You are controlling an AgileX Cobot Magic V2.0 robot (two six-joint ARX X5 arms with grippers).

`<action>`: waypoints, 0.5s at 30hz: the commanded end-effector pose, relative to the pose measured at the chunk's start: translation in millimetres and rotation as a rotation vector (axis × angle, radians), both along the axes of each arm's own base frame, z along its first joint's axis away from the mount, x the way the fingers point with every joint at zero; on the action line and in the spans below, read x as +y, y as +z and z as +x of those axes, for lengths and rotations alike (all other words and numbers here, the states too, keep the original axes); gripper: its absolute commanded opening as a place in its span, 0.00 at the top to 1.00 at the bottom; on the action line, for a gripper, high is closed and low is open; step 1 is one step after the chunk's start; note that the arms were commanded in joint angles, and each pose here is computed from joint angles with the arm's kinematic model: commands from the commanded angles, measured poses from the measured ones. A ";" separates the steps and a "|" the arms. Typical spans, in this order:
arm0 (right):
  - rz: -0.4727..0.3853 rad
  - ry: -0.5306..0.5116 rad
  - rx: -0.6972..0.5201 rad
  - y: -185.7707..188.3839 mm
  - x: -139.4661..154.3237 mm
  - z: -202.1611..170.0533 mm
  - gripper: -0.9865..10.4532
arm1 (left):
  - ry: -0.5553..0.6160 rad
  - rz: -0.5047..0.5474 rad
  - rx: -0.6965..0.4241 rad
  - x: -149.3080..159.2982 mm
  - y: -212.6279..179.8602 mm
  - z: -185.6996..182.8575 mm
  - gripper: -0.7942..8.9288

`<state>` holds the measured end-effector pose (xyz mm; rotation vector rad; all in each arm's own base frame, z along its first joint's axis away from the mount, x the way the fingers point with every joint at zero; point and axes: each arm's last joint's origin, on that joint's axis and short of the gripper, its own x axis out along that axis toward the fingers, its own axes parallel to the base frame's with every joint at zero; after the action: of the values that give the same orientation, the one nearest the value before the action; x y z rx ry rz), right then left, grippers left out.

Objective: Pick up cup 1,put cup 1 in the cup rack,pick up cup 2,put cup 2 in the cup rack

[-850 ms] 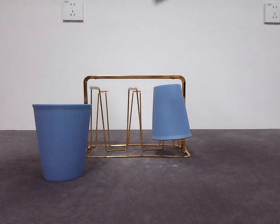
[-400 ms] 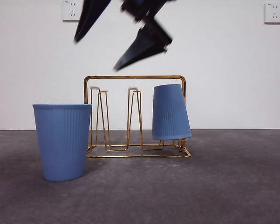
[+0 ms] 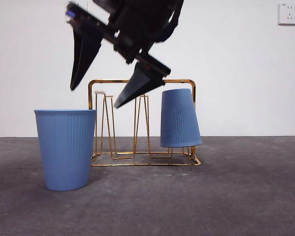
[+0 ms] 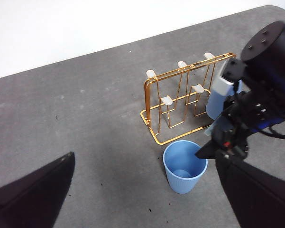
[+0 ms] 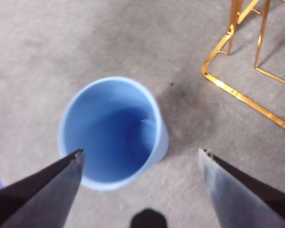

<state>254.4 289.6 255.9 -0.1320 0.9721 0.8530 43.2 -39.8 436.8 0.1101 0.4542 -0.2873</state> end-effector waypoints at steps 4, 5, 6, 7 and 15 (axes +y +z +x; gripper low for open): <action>-0.017 -0.030 0.043 -20.3 7.6 5.6 0.56 | -0.003 -0.008 0.004 0.2 -0.8 -0.5 0.40; -0.023 -0.036 0.040 -22.2 8.1 6.3 0.56 | -0.004 -0.009 0.004 0.2 -0.8 -0.5 0.40; -0.026 -0.040 0.035 -23.7 9.3 6.7 0.56 | -0.007 -0.010 0.004 0.0 -0.7 -0.6 0.40; -0.027 -0.047 0.032 -24.6 9.9 7.2 0.56 | -0.010 -0.011 0.005 -0.1 -0.7 -0.7 0.40; -0.026 -0.064 0.028 -33.3 14.9 10.5 0.70 | -0.036 -0.033 0.011 -1.8 -0.5 -2.1 0.40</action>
<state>264.7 301.1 232.4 -0.1114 0.9840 0.7927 41.4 -41.7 436.7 0.1005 0.4582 -0.3303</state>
